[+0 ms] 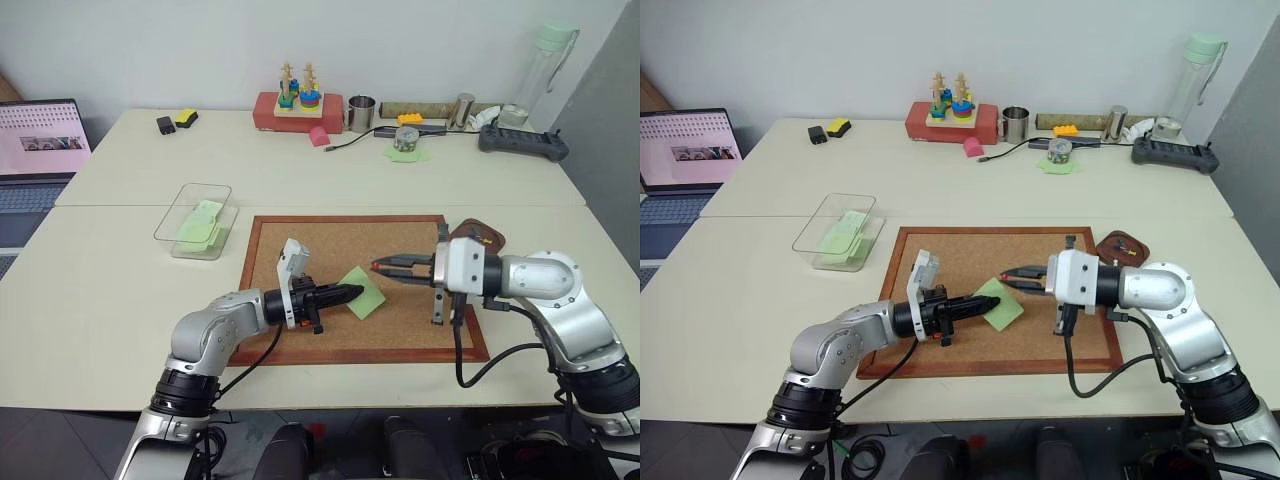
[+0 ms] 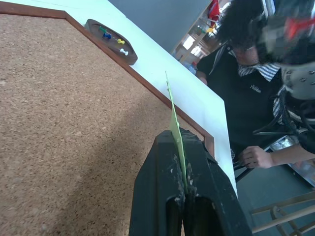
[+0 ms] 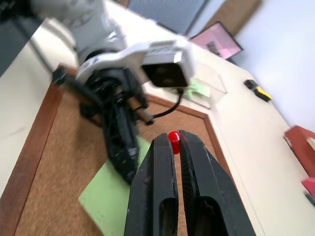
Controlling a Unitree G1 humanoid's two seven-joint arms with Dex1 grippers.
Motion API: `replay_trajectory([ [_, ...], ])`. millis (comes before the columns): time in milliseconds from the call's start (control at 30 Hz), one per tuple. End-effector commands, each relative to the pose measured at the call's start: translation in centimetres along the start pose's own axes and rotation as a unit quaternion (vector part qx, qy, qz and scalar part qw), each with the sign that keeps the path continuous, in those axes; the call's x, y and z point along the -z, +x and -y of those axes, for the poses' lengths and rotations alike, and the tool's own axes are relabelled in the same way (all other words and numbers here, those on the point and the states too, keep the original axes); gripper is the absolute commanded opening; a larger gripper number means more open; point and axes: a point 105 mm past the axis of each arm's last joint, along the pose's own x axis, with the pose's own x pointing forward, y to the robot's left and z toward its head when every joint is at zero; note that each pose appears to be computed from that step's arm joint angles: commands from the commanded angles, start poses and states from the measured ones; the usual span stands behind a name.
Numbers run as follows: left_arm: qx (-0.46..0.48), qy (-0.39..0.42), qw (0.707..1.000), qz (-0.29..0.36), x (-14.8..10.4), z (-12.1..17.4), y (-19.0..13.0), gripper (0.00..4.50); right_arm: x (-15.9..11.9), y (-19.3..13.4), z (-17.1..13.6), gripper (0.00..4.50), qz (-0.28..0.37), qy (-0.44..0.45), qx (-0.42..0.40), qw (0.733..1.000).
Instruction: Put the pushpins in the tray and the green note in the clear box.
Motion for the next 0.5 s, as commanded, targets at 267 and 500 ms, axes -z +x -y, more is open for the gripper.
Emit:
replay_trajectory([
  [267,-0.001,0.026,0.998,0.049,-2.6,1.3,-0.7,0.01,11.3,-11.0,6.9,0.00,-0.221,0.186,0.365,0.885],
  [500,0.001,0.043,0.997,0.061,-3.8,1.8,-0.4,0.01,15.1,-12.2,7.2,0.00,-0.241,0.247,0.420,0.839],
])
